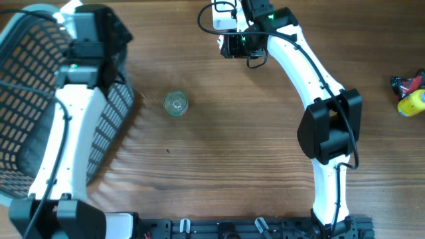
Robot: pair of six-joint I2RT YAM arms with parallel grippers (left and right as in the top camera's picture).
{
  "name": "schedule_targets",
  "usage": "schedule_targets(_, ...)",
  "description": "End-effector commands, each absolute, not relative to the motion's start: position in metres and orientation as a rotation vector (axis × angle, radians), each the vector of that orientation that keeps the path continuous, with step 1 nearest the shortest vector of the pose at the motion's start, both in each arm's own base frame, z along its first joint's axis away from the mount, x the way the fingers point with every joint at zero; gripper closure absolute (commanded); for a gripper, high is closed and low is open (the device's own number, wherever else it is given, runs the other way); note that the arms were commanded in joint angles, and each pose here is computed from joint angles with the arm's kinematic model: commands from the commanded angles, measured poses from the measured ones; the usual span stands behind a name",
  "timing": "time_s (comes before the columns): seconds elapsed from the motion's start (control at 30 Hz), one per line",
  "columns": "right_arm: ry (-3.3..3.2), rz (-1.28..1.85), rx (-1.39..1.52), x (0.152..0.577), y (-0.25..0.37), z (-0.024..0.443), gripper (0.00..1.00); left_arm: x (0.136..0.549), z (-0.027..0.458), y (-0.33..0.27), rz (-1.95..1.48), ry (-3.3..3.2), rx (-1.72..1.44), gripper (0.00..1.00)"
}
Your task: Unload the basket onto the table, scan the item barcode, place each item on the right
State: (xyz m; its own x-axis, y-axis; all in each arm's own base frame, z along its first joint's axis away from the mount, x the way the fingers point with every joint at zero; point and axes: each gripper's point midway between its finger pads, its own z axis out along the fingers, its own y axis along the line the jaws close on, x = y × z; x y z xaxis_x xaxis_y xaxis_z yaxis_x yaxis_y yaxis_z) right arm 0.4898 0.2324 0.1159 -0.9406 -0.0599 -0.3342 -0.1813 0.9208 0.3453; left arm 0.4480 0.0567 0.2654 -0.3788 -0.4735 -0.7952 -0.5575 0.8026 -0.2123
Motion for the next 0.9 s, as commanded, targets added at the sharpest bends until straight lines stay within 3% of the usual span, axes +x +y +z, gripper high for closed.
schedule_targets(0.0,2.729,0.560,-0.223,0.491,0.235,0.128,0.55,0.421,0.331,0.086,0.186,1.883,-0.713,0.00)
schedule_targets(0.2,2.734,0.560,-0.225,0.490,0.235,0.128,0.55,0.379,0.405,0.082,0.150,1.714,-0.634,0.00)
schedule_targets(0.4,2.708,0.503,-0.255,0.496,0.231,0.128,0.55,0.367,0.439,0.015,0.003,1.720,-0.232,0.00)
schedule_targets(0.57,2.637,0.456,-0.232,0.514,0.227,0.134,0.57,0.373,0.422,-0.050,-0.063,1.790,0.036,0.00)
schedule_targets(0.73,2.517,0.494,-0.205,0.538,0.235,0.151,0.57,0.387,0.381,-0.098,-0.102,1.905,0.179,0.00)
schedule_targets(0.87,2.407,0.644,-0.026,0.560,0.249,0.175,0.56,0.406,0.334,-0.116,-0.118,2.039,0.195,0.00)
